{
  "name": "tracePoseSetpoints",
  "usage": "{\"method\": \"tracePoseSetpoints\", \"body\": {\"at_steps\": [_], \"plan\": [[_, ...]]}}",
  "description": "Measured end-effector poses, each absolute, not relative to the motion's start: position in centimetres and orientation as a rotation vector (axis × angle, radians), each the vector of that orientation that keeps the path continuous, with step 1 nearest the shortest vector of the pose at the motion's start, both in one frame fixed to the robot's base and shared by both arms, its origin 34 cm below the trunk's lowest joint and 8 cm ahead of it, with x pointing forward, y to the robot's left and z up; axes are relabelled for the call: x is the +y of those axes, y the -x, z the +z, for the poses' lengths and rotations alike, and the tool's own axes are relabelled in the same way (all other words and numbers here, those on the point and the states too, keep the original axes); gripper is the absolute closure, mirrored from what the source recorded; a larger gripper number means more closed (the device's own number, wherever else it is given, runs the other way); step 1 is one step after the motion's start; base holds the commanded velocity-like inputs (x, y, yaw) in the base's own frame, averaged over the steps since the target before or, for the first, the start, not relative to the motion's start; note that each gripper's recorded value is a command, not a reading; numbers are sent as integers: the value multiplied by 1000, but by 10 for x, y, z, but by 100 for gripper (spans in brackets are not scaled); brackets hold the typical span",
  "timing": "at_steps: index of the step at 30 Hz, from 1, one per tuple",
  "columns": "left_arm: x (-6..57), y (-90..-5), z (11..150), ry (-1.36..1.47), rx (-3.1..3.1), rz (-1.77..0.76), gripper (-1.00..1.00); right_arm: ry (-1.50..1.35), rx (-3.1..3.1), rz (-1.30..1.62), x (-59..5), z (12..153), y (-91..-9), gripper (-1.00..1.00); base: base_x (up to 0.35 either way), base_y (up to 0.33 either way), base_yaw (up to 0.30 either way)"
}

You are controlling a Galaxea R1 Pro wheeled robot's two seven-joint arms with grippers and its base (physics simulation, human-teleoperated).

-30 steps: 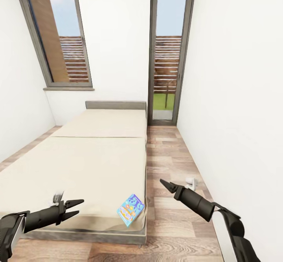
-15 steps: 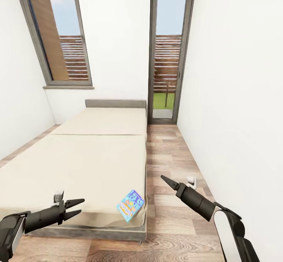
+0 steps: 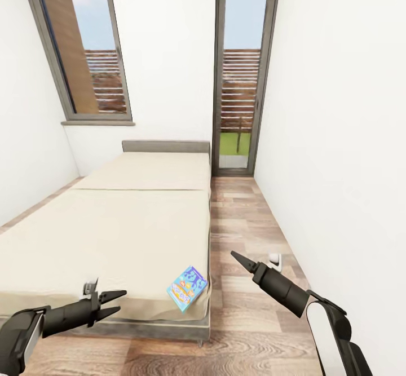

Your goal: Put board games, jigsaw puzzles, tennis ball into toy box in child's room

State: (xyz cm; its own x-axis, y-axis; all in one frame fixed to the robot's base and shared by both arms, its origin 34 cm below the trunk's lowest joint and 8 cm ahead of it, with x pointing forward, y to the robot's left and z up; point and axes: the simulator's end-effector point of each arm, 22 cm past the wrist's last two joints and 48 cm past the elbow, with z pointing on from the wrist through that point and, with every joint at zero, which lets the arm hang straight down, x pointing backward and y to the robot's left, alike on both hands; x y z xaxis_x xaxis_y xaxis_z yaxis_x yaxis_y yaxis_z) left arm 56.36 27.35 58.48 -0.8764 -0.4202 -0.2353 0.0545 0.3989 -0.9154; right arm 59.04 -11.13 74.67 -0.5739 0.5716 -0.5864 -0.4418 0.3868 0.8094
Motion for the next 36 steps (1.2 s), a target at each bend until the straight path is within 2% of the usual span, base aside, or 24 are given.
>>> {"method": "tracePoseSetpoints", "body": {"at_steps": [10,27,36], "plan": [[267,-562,535,311,2308,-1356,-100,-127,1708,1351,-116,724,-587,-100,0,0,0],[264,-554,498,305,2302,-1357,-100,-126,1712,1344,-117,686,-578,-100,0,0,0],[248,-553,506,280,2248,-1441,-100,-126,1713,1343,-117,681,-577,-100,0,0,0]]}}
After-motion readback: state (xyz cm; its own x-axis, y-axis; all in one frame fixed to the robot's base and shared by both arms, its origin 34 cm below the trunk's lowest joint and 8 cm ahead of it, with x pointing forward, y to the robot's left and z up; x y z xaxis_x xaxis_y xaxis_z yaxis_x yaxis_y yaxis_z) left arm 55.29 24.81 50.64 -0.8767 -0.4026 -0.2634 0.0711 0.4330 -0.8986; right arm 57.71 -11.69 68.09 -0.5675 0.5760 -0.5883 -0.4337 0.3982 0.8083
